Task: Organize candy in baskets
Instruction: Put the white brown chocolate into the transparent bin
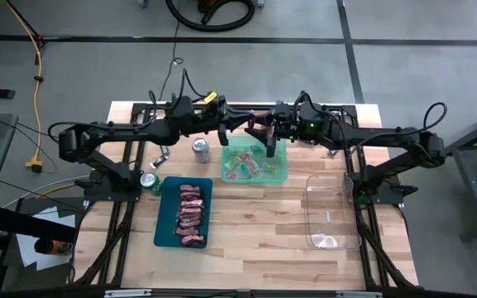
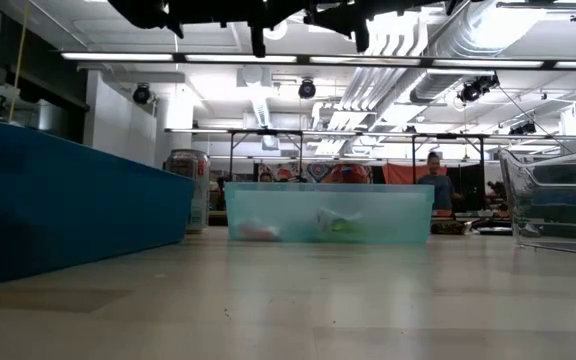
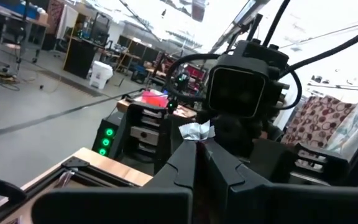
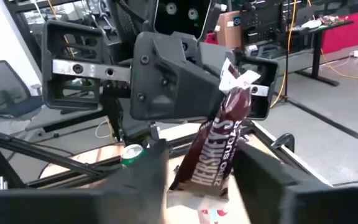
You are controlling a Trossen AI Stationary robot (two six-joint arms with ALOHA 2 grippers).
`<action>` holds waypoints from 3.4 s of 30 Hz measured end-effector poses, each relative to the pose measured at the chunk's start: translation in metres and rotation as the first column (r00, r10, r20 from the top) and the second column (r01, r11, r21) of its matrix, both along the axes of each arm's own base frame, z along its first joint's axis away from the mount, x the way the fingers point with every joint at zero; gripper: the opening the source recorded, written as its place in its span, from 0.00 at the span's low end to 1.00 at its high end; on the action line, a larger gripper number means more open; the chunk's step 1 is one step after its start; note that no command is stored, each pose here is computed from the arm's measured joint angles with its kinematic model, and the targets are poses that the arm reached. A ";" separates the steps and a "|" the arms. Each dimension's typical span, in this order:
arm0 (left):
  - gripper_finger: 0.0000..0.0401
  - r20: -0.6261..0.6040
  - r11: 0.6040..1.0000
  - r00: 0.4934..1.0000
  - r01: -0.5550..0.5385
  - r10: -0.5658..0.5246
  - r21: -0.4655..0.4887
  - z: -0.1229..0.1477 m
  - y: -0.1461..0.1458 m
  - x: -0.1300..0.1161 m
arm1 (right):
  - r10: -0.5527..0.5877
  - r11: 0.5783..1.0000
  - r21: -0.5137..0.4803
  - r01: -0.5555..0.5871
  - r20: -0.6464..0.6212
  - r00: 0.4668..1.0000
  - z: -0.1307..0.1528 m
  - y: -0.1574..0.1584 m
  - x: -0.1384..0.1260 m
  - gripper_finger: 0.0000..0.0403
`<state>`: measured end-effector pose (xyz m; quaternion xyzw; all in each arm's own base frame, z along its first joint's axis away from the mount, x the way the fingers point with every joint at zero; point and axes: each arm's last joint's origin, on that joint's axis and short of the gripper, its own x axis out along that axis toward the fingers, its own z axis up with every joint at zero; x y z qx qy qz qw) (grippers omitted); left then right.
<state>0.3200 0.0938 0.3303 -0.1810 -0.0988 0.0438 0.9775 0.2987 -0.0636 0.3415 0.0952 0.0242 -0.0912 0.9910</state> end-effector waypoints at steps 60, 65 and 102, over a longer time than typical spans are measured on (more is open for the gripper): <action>0.40 -0.314 0.971 0.929 -0.230 0.199 -0.067 -0.033 0.005 -0.103 | 0.203 0.979 0.202 -0.035 -0.929 0.309 -0.156 0.113 -0.177 0.16; 0.40 -0.313 0.971 0.929 -0.231 0.200 -0.066 -0.032 0.005 -0.103 | 0.184 0.983 0.184 -0.025 -0.948 0.261 -0.165 0.116 -0.168 0.17; 0.40 -0.274 0.907 0.918 -0.353 0.288 -0.229 -0.020 0.029 -0.141 | -0.314 0.846 0.073 0.529 -0.733 0.603 -0.003 0.054 -0.096 0.65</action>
